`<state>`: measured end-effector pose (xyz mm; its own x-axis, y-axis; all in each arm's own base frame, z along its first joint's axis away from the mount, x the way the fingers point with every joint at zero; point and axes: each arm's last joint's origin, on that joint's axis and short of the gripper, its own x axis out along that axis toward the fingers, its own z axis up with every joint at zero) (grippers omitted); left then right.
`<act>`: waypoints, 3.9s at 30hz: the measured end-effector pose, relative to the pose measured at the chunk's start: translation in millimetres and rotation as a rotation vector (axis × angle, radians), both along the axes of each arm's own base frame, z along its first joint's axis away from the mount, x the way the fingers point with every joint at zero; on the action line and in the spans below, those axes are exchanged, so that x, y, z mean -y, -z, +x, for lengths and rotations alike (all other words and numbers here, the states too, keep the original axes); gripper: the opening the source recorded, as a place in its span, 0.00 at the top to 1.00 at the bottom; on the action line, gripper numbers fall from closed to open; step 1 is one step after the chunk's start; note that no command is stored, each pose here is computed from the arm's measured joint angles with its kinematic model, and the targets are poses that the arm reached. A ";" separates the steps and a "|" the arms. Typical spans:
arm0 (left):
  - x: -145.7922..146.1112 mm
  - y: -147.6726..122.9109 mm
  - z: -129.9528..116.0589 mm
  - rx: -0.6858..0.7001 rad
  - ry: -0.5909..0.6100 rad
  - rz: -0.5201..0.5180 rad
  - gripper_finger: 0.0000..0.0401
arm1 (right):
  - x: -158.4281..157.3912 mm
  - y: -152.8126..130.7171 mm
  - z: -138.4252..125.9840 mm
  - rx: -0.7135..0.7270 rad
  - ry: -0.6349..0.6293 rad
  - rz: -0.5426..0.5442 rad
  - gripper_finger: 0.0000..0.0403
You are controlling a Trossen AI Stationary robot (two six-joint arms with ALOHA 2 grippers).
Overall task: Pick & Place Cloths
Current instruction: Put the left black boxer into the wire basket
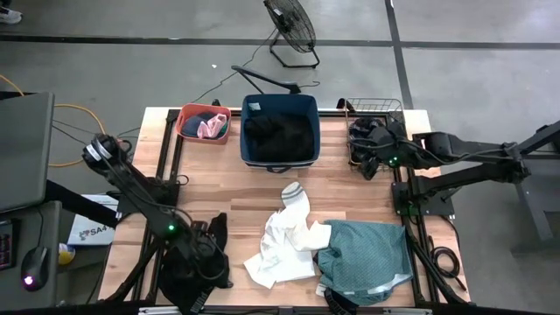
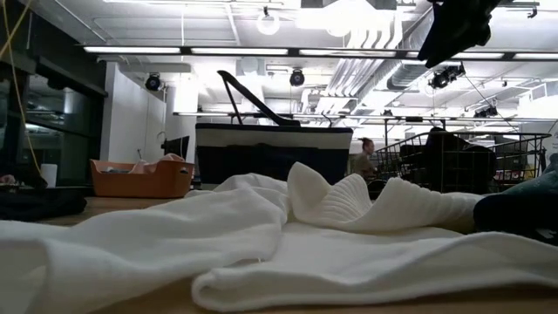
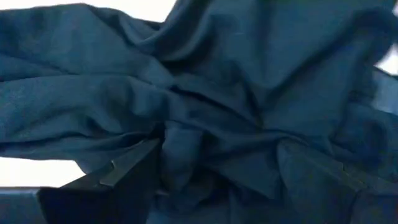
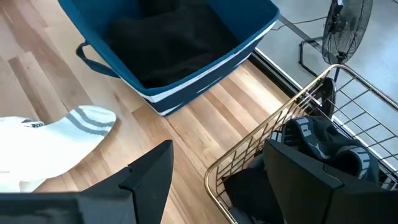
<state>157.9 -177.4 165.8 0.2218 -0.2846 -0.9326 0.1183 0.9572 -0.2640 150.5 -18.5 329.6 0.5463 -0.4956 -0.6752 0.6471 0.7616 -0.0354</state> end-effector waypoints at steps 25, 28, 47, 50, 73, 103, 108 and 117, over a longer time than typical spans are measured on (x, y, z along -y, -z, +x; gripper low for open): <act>-9.2 11.9 16.5 0.283 0.098 0.596 0.97 | 0.3 -1.4 9.7 0.045 -0.005 -0.004 0.40; -10.6 -10.5 24.4 0.369 0.074 0.699 0.98 | -0.1 -0.7 21.4 0.059 -0.034 -0.023 0.40; -69.3 -140.8 106.3 0.570 -0.108 0.937 0.98 | -31.0 12.3 109.5 0.126 -0.523 -0.274 0.40; -80.6 -150.3 114.6 0.584 -0.139 0.937 0.98 | -36.0 12.6 117.1 0.134 -0.625 -0.334 0.40; -126.9 -177.7 149.7 0.774 -0.273 0.921 0.98 | -42.7 26.4 167.0 0.252 -0.714 -0.558 0.04; -131.4 -254.5 155.3 1.062 -0.247 0.732 0.98 | -40.3 33.4 205.2 0.486 -0.540 -0.728 0.26; -131.1 -254.4 155.4 1.063 -0.242 0.727 0.97 | -39.8 33.3 205.0 0.494 -0.516 -0.713 0.59; -130.6 -251.7 154.5 1.036 -0.221 0.726 0.83 | -38.0 28.4 198.6 0.487 -0.473 -0.669 0.94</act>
<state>312.4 -46.9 417.5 0.9101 0.3496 -0.2225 -0.2248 0.8676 0.4436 349.1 19.4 301.2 0.9357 -0.3522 0.0225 0.3355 0.8679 -0.3664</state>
